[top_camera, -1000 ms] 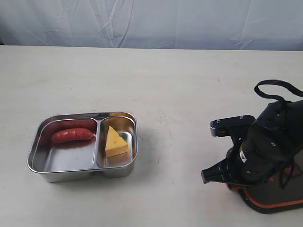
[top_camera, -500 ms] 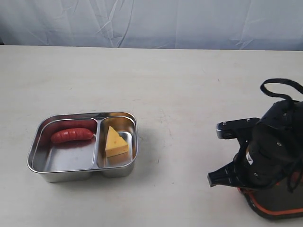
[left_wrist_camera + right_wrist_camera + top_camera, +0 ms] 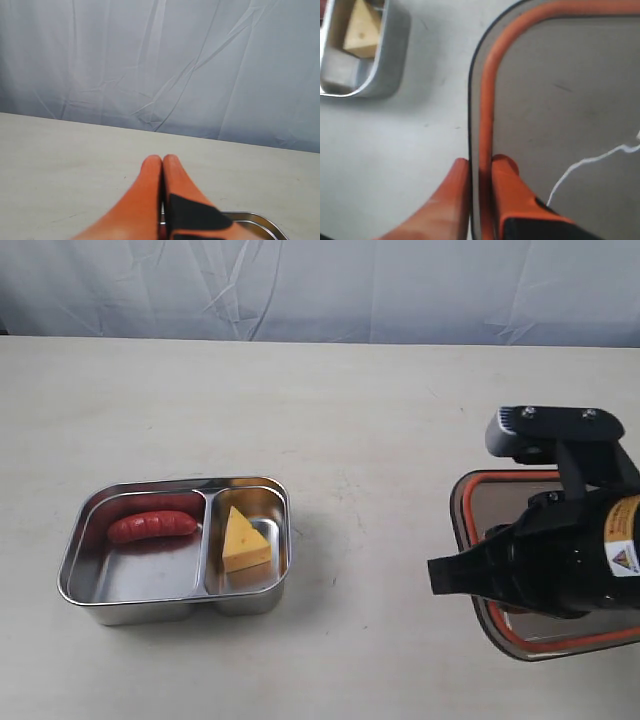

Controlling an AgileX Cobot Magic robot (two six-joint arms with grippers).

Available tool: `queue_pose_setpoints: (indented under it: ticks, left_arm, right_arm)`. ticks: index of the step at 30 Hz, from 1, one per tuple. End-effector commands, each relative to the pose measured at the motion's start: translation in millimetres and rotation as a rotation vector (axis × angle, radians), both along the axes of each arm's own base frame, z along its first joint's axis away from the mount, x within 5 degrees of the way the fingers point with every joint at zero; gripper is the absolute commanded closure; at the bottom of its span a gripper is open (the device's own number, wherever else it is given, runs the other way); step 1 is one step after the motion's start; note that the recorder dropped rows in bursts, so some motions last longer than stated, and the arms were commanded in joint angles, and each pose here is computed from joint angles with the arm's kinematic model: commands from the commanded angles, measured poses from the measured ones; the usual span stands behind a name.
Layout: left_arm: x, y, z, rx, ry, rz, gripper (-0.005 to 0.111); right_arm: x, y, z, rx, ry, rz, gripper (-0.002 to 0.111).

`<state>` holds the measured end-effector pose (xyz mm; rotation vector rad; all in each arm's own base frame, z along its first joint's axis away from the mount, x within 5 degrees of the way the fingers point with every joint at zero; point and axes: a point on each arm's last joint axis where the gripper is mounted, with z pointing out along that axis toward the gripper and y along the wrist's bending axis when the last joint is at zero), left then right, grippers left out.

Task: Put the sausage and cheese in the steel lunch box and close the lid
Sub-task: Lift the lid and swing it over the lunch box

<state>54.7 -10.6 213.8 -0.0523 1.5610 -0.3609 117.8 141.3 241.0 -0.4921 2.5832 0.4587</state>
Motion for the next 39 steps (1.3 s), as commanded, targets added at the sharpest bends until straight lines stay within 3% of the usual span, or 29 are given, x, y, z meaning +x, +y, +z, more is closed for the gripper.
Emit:
queue_pose_setpoints:
  ticks: [1, 5, 8, 13, 15, 18, 20, 22, 24, 27, 29, 35, 39]
  left_arm:
    - [0, 0, 2, -0.001, -0.031, -0.001, 0.107]
    - [-3, -1, 17, -0.042, -0.198, -0.014, 0.107]
    - [-6, 0, 28, -0.221, -0.288, -0.044, 0.107]
    - [-6, -3, 26, -0.402, -0.218, -0.105, 0.107]
    - [-7, -9, 26, -0.420, -0.206, -0.180, 0.107]
    - [-29, -44, 29, -0.176, -0.298, -0.614, 0.107]
    - [-30, -55, 19, -0.056, -0.210, -0.727, 0.107]
    - [-23, -55, 16, -0.046, -0.160, -0.707, 0.107]
    - [-20, -56, 16, 0.021, -0.188, -0.695, 0.096]
    - [-13, -56, 16, 0.084, -0.215, -0.671, 0.059]
    - [-9, -56, 16, 0.103, -0.211, -0.669, 0.045]
    - [-7, -62, 15, 0.195, -0.237, -0.725, 0.049]
    - [-4, -63, 18, 0.208, -0.237, -0.733, 0.050]
  right_arm:
    - [-17, -4, 23, 0.146, -0.061, 0.042, 0.108]
    - [-27, -6, 42, 0.303, -0.120, 0.064, 0.108]
    - [-31, -6, 56, 0.417, -0.182, 0.078, 0.108]
    - [-33, -5, 80, 0.669, -0.269, 0.057, 0.108]
    - [-31, -3, 92, 0.814, -0.301, 0.022, 0.109]
    - [-31, 5, 99, 0.923, -0.301, 0.018, 0.109]
    - [-36, 12, 100, 0.962, -0.280, 0.046, 0.109]
    - [-42, 19, 102, 1.021, -0.249, 0.066, 0.109]
    - [-48, 27, 107, 1.102, -0.241, 0.091, 0.109]
    - [-51, 45, 107, 1.211, -0.219, 0.098, 0.109]
    - [-52, 61, 99, 1.238, -0.180, 0.104, 0.109]
    - [-51, 94, 87, 1.389, -0.112, 0.122, 0.109]
    - [-49, 114, 81, 1.384, -0.084, 0.151, 0.109]
